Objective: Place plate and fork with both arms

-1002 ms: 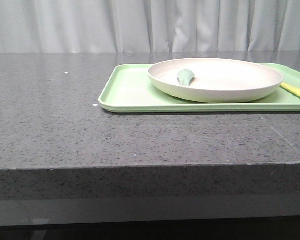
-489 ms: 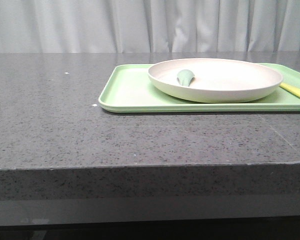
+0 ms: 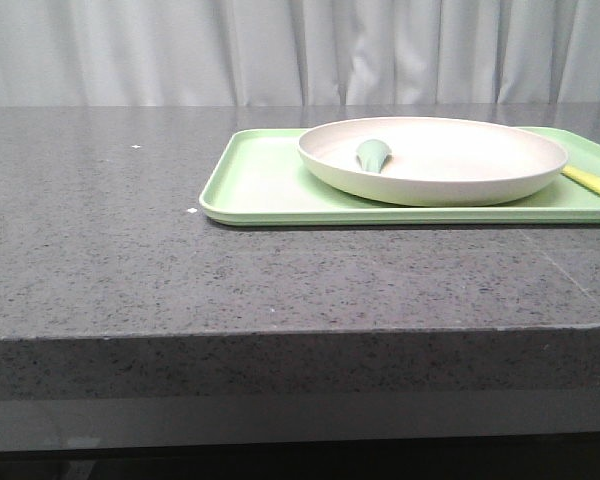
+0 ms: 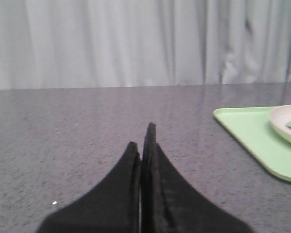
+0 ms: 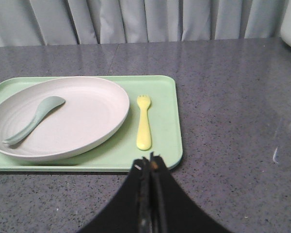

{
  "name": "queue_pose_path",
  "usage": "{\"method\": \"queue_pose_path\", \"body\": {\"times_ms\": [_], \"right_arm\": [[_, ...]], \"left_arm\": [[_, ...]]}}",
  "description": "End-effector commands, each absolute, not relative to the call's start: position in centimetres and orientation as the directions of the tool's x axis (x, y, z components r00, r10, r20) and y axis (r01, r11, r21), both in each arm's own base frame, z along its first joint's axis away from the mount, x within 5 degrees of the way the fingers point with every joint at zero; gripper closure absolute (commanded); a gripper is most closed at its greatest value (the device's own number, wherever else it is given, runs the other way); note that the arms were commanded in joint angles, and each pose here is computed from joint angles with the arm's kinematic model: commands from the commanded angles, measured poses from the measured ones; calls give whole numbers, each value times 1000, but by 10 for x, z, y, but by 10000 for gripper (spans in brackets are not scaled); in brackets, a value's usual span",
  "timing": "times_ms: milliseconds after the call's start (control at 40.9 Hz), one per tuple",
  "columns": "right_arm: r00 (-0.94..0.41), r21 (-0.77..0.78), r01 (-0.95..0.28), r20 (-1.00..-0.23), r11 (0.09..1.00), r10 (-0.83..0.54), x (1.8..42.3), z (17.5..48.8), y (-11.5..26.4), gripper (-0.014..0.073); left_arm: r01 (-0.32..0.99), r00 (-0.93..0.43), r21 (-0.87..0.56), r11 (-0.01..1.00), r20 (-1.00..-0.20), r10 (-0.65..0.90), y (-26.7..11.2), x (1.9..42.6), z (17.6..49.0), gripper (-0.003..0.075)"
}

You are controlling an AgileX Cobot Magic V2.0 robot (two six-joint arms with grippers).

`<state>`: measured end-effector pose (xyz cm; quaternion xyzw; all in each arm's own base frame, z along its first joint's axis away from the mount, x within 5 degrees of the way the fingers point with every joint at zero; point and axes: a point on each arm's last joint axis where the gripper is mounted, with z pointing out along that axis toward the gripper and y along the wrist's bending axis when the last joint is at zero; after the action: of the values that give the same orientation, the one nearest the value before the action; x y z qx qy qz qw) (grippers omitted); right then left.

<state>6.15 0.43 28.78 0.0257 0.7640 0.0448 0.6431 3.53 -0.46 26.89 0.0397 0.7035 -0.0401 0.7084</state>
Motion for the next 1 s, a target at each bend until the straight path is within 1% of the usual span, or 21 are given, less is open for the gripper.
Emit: {"method": "queue_pose_path", "body": {"times_ms": [0, 49, 147, 269, 611, 978], "right_arm": [[-76, 92, -10, -993, 996, 91, 62, 303, 3, 711], [-76, 92, -10, -993, 996, 91, 62, 303, 3, 711], [-76, 92, -10, -993, 996, 91, 62, 303, 3, 711], [-77, 92, -10, -993, 996, 91, 62, 303, 3, 711], [-77, 92, -10, -993, 996, 91, 62, 303, 3, 711], [-77, 92, -10, -993, 996, 91, 62, 303, 3, 711]], "left_arm": [[32, 107, -7, 999, -994, -10, -2, 36, 275, 738], [-3, 97, -7, 1000, -995, -6, 0, 37, 267, 738], [-31, 71, -7, 999, -997, -5, 1, 41, 254, 738], [-32, 55, -7, 999, -998, -6, 1, 44, 244, 738], [-38, 85, -8, 999, -996, -5, 2, 54, 212, 738], [-38, 85, -8, 999, -996, -5, 2, 54, 210, 738]]}}
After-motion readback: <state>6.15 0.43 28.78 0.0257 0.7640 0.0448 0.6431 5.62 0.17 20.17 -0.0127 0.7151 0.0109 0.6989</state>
